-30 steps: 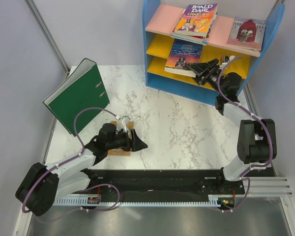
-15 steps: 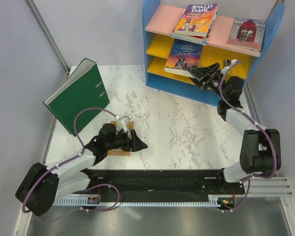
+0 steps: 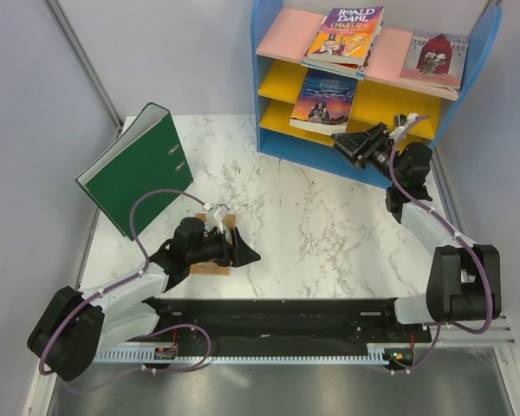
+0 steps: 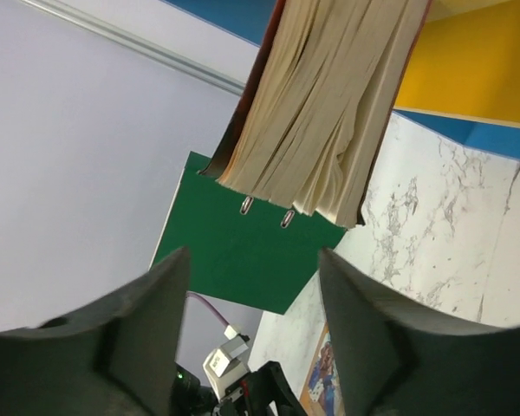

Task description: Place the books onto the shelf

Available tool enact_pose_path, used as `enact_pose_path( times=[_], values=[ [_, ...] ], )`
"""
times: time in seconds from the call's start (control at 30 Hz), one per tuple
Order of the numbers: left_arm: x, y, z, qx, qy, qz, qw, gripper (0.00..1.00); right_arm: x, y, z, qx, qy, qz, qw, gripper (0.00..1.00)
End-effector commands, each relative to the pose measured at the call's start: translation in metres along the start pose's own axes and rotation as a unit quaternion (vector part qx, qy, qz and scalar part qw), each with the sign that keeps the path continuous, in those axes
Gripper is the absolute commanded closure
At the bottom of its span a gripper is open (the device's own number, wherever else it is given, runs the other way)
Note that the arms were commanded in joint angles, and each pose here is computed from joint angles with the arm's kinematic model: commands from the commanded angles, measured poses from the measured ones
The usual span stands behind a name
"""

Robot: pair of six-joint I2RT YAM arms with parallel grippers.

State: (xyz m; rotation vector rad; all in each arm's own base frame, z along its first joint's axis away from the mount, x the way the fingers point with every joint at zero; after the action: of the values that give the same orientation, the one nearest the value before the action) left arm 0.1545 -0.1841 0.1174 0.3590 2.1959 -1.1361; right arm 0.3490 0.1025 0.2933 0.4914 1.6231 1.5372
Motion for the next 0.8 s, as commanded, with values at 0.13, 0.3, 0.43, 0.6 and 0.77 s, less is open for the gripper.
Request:
enact_pose_path(
  times=[0.13,0.3,0.43,0.6,0.77],
  values=[
    [-0.005,-0.004,0.002,0.015,-0.010,0.000,1.000,0.19,0.010,0.011,-0.003,-0.007,0.011,-0.030,0.999,0.58],
    [-0.004,-0.004,0.001,0.014,-0.012,0.000,1.000,0.19,0.012,0.009,0.016,-0.007,0.028,-0.026,0.999,0.60],
    [-0.005,-0.005,0.000,0.015,-0.014,0.001,1.000,0.19,0.013,0.014,0.035,-0.012,0.029,-0.031,0.999,0.62],
    [-0.004,-0.004,0.000,0.014,-0.015,0.001,1.000,0.19,0.015,0.010,0.051,-0.007,0.030,-0.030,0.999,0.71],
    [-0.004,-0.004,0.000,0.014,-0.016,0.001,1.000,0.19,0.013,0.005,0.058,0.000,0.021,-0.026,0.999,0.75]
  ],
)
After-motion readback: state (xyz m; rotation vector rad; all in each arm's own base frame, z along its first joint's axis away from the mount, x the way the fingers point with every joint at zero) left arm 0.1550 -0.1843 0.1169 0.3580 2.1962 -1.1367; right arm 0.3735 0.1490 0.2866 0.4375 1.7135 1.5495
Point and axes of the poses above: each gripper's point midway between its finger pads, its own z axis out along the fingers, its own y axis along the line the jaws close on, x = y × z, the point moved 7 cm from there along -z, back along the fingers, and after that the axes turned 8 degrees about z, right-handed, at the moved point
